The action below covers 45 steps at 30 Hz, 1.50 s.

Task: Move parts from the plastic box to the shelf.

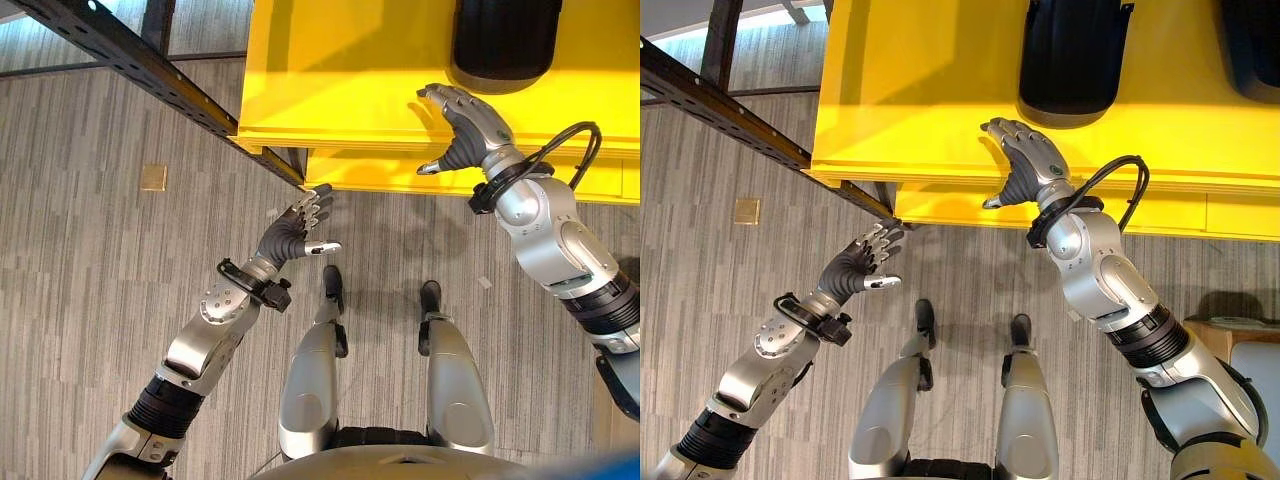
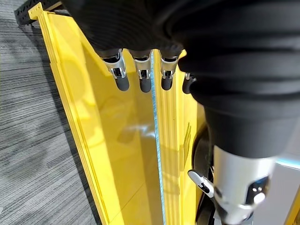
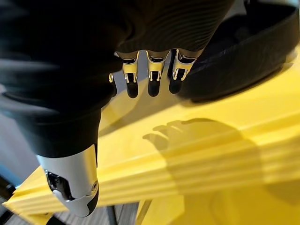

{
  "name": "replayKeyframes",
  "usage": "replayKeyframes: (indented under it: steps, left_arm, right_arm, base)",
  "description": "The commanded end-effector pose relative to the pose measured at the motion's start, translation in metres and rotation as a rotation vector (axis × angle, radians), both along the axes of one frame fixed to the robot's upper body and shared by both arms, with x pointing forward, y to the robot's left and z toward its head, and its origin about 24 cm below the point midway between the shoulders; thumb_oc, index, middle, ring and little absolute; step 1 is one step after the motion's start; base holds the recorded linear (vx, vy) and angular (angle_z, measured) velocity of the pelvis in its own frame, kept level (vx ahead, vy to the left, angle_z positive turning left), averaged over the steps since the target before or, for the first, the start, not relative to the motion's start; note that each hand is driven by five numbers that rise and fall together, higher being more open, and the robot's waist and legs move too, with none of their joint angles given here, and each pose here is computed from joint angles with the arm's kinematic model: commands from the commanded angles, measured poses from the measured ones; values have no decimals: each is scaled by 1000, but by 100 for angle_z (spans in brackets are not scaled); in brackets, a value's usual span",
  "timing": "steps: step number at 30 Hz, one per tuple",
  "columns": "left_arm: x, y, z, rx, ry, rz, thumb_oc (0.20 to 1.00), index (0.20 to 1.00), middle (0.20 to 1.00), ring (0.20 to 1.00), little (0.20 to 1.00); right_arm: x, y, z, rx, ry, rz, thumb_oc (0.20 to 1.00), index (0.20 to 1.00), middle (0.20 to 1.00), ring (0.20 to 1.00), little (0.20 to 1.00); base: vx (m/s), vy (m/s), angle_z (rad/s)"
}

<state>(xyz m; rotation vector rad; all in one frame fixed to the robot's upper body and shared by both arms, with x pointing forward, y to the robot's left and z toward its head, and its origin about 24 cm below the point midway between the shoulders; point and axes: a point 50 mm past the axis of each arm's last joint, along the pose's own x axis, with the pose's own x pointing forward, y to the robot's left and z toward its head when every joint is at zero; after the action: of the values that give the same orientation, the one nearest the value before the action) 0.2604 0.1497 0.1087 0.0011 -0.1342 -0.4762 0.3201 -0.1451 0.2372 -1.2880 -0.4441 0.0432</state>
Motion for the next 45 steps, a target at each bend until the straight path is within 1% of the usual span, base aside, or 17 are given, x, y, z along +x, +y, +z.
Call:
replayKeyframes:
  steps: [1, 6, 11, 18, 24, 27, 45]
  left_arm:
    - [-5, 4, 8, -1, -50, -6, 1000, 1000, 1000, 1000, 1000]
    - [-7, 6, 5, -4, -41, -2, 1000, 1000, 1000, 1000, 1000]
    - [-6, 6, 6, -5, -39, 2, 1000, 1000, 1000, 1000, 1000]
    - [-7, 7, 5, -4, -35, 1, 1000, 1000, 1000, 1000, 1000]
    - [-7, 8, 3, 1, -32, 0, 1000, 1000, 1000, 1000, 1000]
    - [-7, 7, 3, 1, -27, 4, 1000, 1000, 1000, 1000, 1000]
    - [-9, 7, -1, -2, -18, -4, 1000, 1000, 1000, 1000, 1000]
  right_arm:
    - [0, -7, 27, 4, -136, -54, 1000, 1000, 1000, 1000, 1000]
    - [5, -24, 21, 5, -92, -138, 1000, 1000, 1000, 1000, 1000]
    - [7, -32, 12, -9, -50, -183, 1000, 1000, 1000, 1000, 1000]
    - [7, -36, 6, -60, -7, -204, 1000, 1000, 1000, 1000, 1000]
    - [10, -39, 6, -64, -37, -222, 1000, 1000, 1000, 1000, 1000]
    - [8, -37, 20, -21, -126, -187, 1000, 1000, 1000, 1000, 1000]
    - [12, -47, 44, 18, -202, -244, 1000, 1000, 1000, 1000, 1000]
  base:
    - [0, 0, 0]
    - [0, 0, 0]
    - [0, 0, 0]
    - [0, 0, 0]
    - [0, 0, 0]
    - [0, 0, 0]
    - [0, 0, 0]
